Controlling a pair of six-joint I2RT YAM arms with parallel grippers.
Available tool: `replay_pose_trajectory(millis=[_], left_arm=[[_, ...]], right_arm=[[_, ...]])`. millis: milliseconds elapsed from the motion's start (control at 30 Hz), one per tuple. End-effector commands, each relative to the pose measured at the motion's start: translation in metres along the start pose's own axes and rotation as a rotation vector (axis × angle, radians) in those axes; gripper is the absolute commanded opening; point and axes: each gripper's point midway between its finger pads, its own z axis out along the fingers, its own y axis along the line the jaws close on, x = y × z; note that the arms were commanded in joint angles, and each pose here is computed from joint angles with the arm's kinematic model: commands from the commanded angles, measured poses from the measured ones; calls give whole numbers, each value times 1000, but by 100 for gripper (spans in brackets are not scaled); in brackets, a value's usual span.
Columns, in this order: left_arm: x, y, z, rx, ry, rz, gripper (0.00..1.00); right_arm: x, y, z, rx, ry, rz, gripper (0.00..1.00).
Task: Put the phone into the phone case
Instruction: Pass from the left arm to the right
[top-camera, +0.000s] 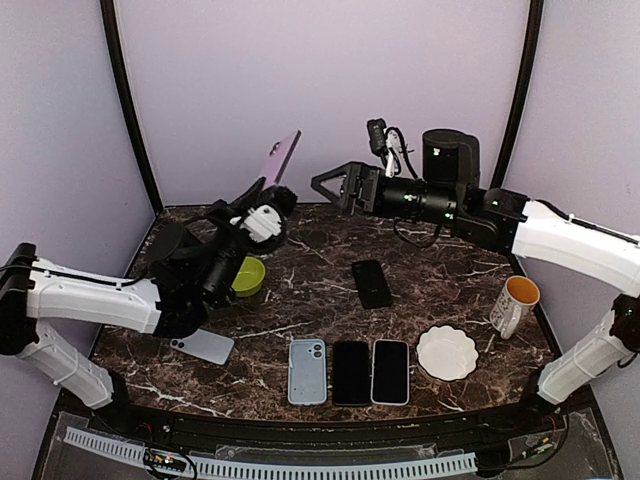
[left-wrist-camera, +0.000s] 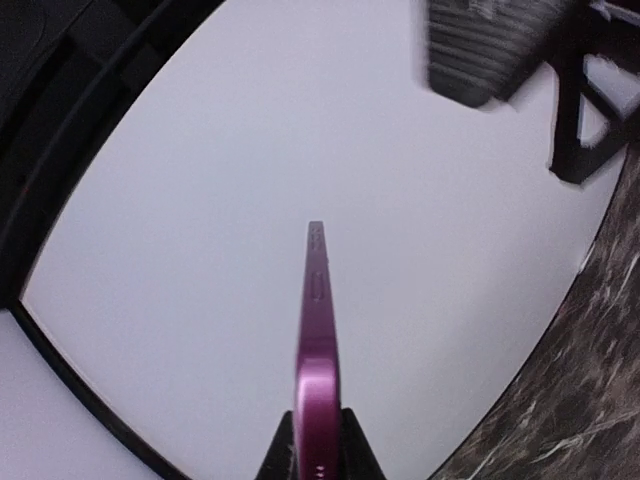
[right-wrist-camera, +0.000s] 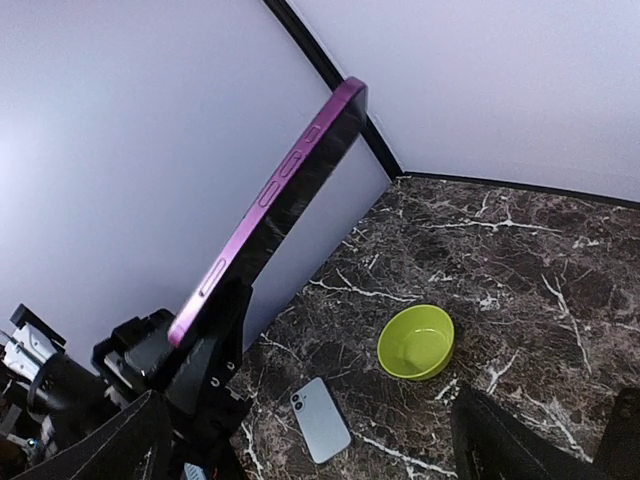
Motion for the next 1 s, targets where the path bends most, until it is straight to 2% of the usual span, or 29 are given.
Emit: replay_pose_trajectory(millis=[0,33,67,333,500,767,967], left_arm=[[-31,61,-6,134,-60,-756,0],[-42,59,-8,186,-107,-856,0],[-49,60,-10,204,-133,-882,0],[-85,78,-11,195,-344,-952,0],[-93,73,-7,194,-373,-923,0],[-96,72,-11,158,-393,-876,0],[-97,65,-14,173,-403,-864,0]], right_arm=[[-50,44,-37,-158,-191,-39,99],[-53,48,-40,-179,-205,-22,98],[-56,54,-42,-212,-222,0,99],[-79,91,-47,-408,-373,203,99],[-82,104,-30,-441,-372,272,99],[-55,49,-3,-226,-344,467,99],[-58,62,8,-291,-320,438,98]])
